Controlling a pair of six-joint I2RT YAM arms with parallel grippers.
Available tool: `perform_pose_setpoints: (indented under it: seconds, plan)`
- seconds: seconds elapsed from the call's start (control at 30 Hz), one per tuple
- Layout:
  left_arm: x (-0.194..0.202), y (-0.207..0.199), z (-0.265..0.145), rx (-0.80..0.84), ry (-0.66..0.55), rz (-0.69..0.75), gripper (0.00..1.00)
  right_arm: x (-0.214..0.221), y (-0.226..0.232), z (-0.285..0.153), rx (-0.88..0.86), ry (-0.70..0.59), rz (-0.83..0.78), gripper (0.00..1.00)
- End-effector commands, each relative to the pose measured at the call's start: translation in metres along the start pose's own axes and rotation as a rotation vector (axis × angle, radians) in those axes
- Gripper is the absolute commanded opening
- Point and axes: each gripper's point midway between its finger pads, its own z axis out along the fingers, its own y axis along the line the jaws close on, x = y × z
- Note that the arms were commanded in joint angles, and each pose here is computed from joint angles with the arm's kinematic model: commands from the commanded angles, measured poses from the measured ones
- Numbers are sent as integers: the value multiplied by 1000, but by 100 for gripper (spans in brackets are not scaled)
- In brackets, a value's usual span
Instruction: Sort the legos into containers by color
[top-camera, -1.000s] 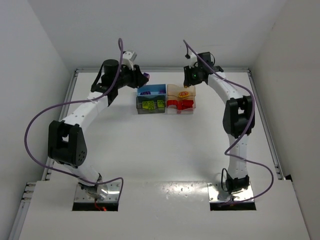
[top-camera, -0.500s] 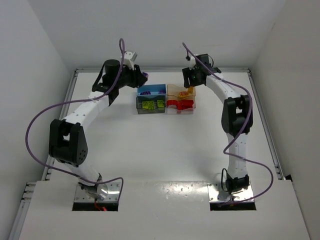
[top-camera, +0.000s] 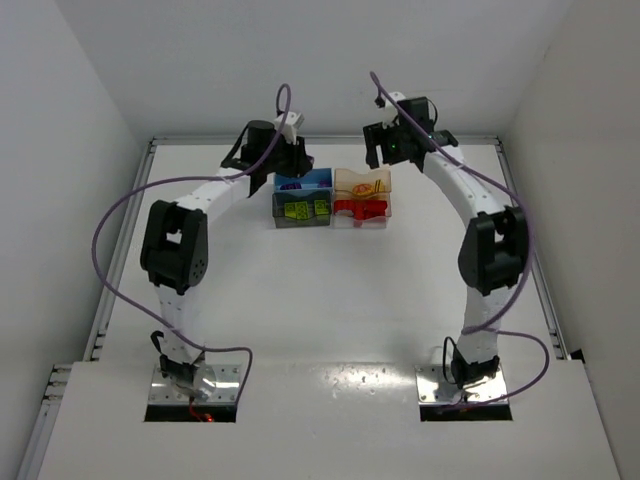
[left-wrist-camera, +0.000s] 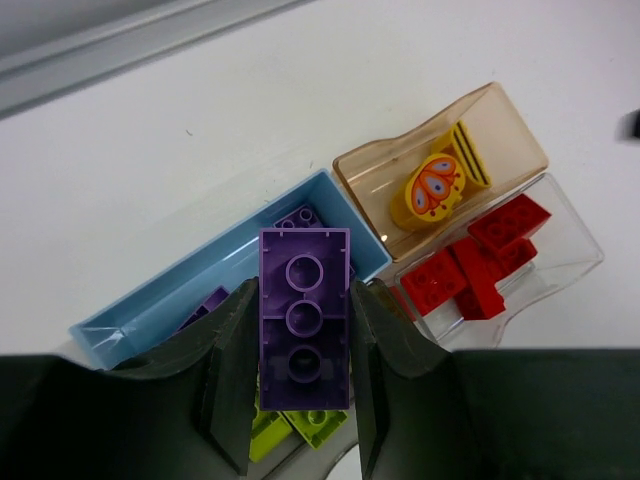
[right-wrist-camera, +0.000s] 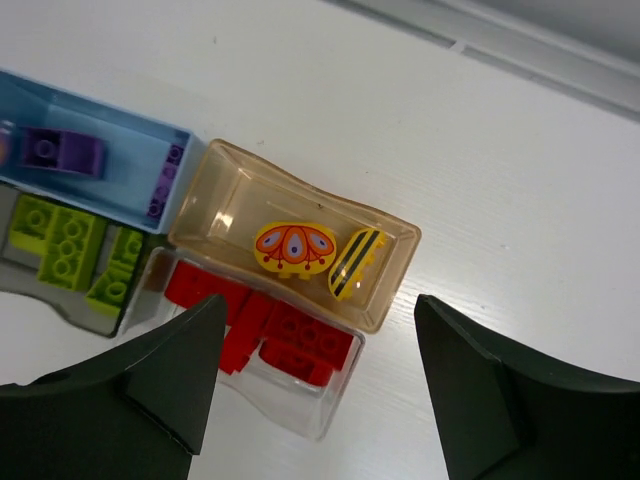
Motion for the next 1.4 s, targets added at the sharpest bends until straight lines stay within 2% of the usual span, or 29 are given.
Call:
perform_pose_setpoints:
  seconds: [0.0,0.17,0.27,0.3,0.37,0.47,0.5,0.7,0.73,0.8,0.87,0.97,1.0,1.03,1.07,1.13,1.2,1.23,1.37]
  plan:
    - [1,-1,17,-4,10,23,12,-44,-4,-56,32,-139,-35,76]
    - [23,2,39,-14,55,39,23,-29,-11,-73,60,-121,-50,76]
    - [27,8,50,-26,66,36,36,-27,-10,-79,61,-122,-62,76]
    - [27,9,50,-37,65,36,43,-26,-11,-83,70,-123,-62,76]
    - [31,11,52,-38,75,33,51,-23,-12,-85,70,-120,-71,76]
    - [30,12,52,-47,74,25,71,-22,-13,-87,80,-120,-79,76]
    - [25,10,50,-46,64,27,84,-17,-18,-86,86,-109,-73,76]
    - [-42,-15,12,-5,-76,26,92,-24,-19,-95,71,-133,-69,77]
    - [-66,-25,-6,9,-120,39,100,-27,-23,-100,73,-145,-63,77]
    - [-68,-35,-23,13,-87,85,100,-29,-31,-110,74,-162,-36,79]
    - [-73,-39,-45,-20,-62,119,100,-13,-53,-112,82,-136,34,80]
    - [-33,-25,-73,-143,104,111,100,7,-82,-128,73,-126,105,81]
    - [-27,-25,-81,-157,120,99,100,14,-89,-132,79,-120,111,82]
    - [0,-9,-89,-187,172,60,100,17,-91,-142,70,-131,111,83]
    - [10,-2,-98,-212,187,36,100,40,-104,-143,82,-103,138,83]
    - [34,18,-124,-308,214,-31,100,63,-104,-152,66,-98,132,83]
    - [50,24,-135,-360,230,-40,100,79,-111,-157,73,-94,118,85]
    - [72,33,-142,-400,270,-57,100,97,-106,-154,65,-61,121,85]
    - [85,38,-166,-463,248,-45,100,113,-98,-166,51,-77,129,85]
